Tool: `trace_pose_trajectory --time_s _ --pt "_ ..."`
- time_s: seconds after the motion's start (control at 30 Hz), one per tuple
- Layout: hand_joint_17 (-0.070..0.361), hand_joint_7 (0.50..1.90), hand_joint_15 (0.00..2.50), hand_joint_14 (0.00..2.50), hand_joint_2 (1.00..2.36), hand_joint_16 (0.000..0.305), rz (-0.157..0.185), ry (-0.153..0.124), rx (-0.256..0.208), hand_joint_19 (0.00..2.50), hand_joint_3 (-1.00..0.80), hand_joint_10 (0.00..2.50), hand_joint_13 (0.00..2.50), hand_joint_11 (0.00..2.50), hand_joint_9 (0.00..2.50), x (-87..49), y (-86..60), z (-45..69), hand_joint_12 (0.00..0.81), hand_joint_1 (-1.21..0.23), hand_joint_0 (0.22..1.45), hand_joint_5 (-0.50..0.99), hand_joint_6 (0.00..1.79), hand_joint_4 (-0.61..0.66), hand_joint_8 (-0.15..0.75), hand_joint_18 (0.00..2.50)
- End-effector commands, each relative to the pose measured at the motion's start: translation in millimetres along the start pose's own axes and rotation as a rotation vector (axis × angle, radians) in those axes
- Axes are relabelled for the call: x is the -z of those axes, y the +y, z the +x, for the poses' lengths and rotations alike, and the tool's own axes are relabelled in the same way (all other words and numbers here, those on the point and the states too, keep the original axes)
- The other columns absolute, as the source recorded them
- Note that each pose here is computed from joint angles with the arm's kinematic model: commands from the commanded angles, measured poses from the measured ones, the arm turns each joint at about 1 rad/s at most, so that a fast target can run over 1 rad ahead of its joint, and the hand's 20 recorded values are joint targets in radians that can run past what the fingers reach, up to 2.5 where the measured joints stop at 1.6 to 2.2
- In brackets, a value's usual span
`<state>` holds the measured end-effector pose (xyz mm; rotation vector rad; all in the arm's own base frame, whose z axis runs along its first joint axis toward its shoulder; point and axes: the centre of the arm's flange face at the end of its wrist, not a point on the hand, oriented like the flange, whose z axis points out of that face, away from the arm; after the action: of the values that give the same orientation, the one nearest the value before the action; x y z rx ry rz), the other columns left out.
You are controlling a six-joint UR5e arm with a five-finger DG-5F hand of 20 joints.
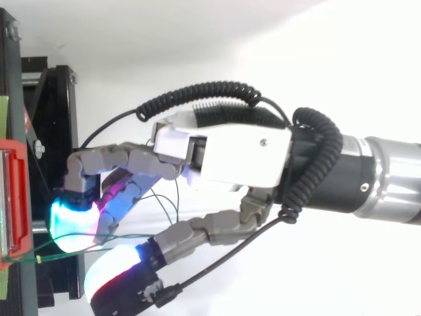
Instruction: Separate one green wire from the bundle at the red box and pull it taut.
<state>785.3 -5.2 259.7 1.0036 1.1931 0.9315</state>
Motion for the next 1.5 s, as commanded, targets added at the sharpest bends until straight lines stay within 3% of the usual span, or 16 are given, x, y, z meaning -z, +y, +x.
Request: trace_pose_trajectory --time_s 0.0,0.1,0.17,0.27,0.73,0.87,1.03,1.13,1.2,1.37,1.4,1.47 --pt "0.084 1.37 0.24 0.01 1.01 0.037 0.01 0.008 -0.02 0.29 -0.44 0.01 0.83 0.22 0.89 -9.3 -26.4 13.1 0.312 -0.61 0.61 -0.07 0.5 0.24 0.306 0.67" --pt "0.084 1.37 0.24 0.01 1.0 0.037 0.009 0.033 -0.076 0.29 -0.44 0.01 0.83 0.22 0.89 -23.7 -45.3 24.6 0.312 -0.61 0.61 -0.07 0.5 0.24 0.309 0.67" --pt "0.084 1.36 0.24 0.01 1.0 0.037 0.013 0.05 -0.094 0.29 -0.44 0.01 0.83 0.21 0.89 -30.5 -46.9 29.1 0.312 -0.61 0.61 -0.07 0.5 0.25 0.309 0.67" --pt "0.085 1.37 0.24 0.01 1.0 0.038 0.03 0.05 -0.089 0.29 -0.44 0.01 0.83 0.22 0.9 -29.4 -48.6 28.8 0.311 -0.6 0.61 -0.07 0.5 0.25 0.313 0.68" --pt "0.085 1.37 0.24 0.01 1.0 0.038 0.045 0.067 -0.119 0.29 -0.45 0.01 0.84 0.23 0.91 -31.7 -43.8 19.8 0.313 -0.57 0.6 -0.07 0.51 0.24 0.315 0.69" --pt "0.085 1.37 0.24 0.01 1.0 0.038 0.05 0.078 -0.123 0.29 -0.45 0.01 0.84 0.24 0.92 -29.7 -35.5 13.8 0.317 -0.56 0.6 -0.07 0.52 0.23 0.319 0.69" --pt "0.086 1.4 0.25 0.01 1.0 0.038 0.084 0.075 -0.112 0.3 -0.46 0.01 0.84 0.25 0.92 -23.3 -16.9 -4.9 0.316 -0.56 0.6 -0.07 0.52 0.23 0.321 0.69" --pt "0.086 1.33 0.25 0.01 1.0 0.038 0.111 0.077 -0.103 0.3 -0.46 0.01 0.84 0.26 0.92 -19.2 -12.3 -11.6 0.316 -0.58 0.6 -0.09 0.57 0.22 0.322 0.7" --pt "0.087 1.21 0.25 0.01 1.0 0.038 0.116 0.077 -0.102 0.29 -0.45 0.01 0.84 0.27 0.92 -18.3 -8.5 -14.5 0.318 -0.59 0.6 -0.11 0.65 0.23 0.32 0.7" --pt "0.087 1.14 0.25 0.01 1.01 0.039 0.118 0.078 -0.098 0.29 -0.42 0.01 0.84 0.3 0.92 -17.8 -5.3 -14.6 0.317 -0.6 0.61 -0.12 0.72 0.2 0.326 0.7" --pt "0.088 1.2 0.26 0.01 1.01 0.039 0.118 0.079 -0.096 0.3 -0.4 0.01 0.84 0.32 0.91 -17.7 -4.9 -13.4 0.317 -0.6 0.61 -0.13 0.72 0.2 0.328 0.7" --pt "0.089 1.1 0.27 0.01 1.01 0.04 0.115 0.08 -0.095 0.3 -0.38 0.01 0.83 0.35 0.9 -17.7 -3.6 -10.2 0.316 -0.6 0.61 -0.15 0.8 0.22 0.326 0.7"
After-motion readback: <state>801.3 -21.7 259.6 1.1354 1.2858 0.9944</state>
